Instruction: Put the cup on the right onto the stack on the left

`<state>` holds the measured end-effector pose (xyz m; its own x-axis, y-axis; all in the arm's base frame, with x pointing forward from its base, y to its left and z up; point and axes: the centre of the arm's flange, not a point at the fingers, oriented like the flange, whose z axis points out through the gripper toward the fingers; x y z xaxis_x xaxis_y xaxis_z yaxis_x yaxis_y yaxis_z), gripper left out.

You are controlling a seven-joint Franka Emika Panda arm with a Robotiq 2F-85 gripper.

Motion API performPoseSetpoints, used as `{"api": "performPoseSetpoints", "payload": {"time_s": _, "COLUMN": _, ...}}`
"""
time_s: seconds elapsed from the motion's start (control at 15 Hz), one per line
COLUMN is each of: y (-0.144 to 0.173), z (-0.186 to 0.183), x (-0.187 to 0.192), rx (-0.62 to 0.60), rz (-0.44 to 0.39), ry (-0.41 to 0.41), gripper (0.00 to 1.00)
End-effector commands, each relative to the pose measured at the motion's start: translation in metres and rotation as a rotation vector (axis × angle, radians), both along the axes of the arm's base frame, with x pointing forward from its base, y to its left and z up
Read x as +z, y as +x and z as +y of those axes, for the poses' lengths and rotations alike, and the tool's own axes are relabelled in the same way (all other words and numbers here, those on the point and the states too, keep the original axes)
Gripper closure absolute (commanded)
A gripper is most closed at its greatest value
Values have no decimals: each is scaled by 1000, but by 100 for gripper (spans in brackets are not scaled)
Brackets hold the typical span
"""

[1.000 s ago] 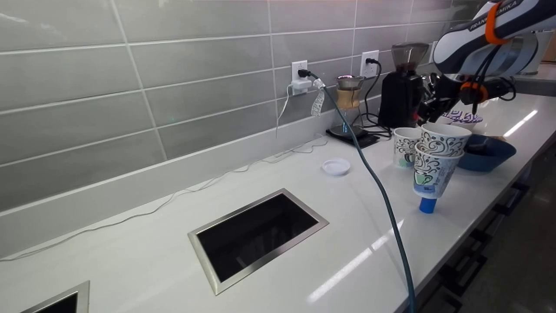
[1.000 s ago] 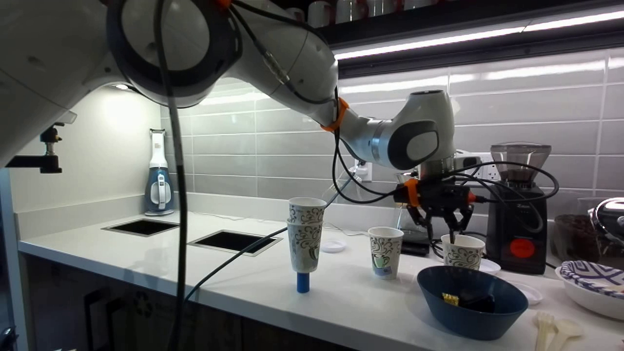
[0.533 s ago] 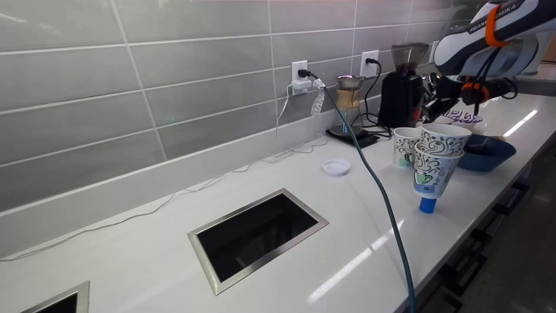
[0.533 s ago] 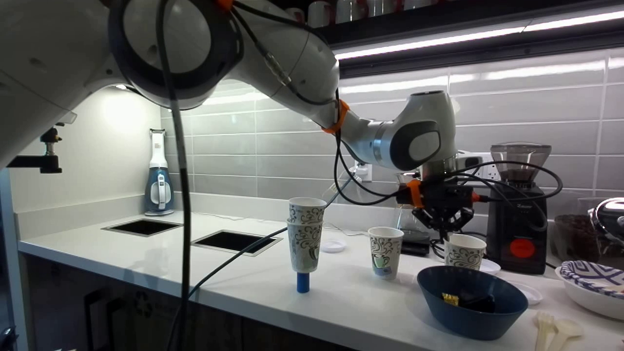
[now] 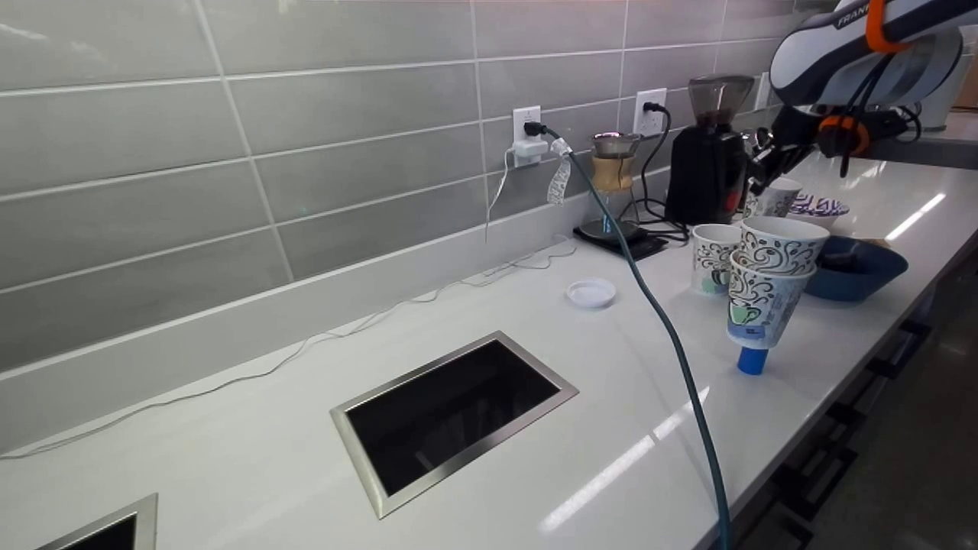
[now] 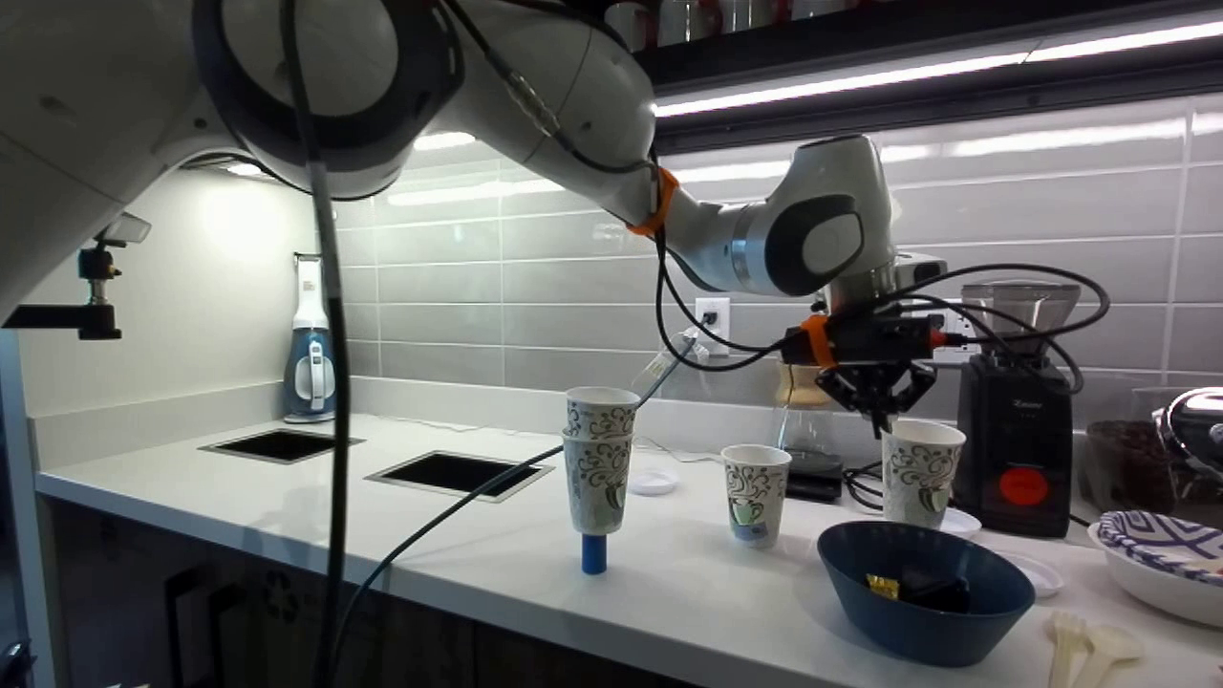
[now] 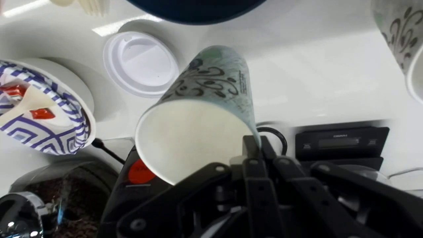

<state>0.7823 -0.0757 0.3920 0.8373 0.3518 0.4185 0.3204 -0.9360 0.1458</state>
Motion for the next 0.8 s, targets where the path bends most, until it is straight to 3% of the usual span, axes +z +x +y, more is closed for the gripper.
{"api": "performPoseSetpoints", "payload": {"time_s": 0.0, "y": -29, "z": 9, "x": 44, "rx": -39, "rz": -19, "ry": -33, "gripper": 99}}
{"api": "performPoseSetpoints", "payload": {"time_s": 0.27, "y": -64, "z": 13, "x": 90, "rx": -70, "rz": -42, "ry": -60, "gripper": 99}}
{"api": "performPoseSetpoints", "payload": {"time_s": 0.73, "y": -157, "z": 43, "x": 162, "rx": -144, "rz": -12, "ry": -76, "gripper": 99}}
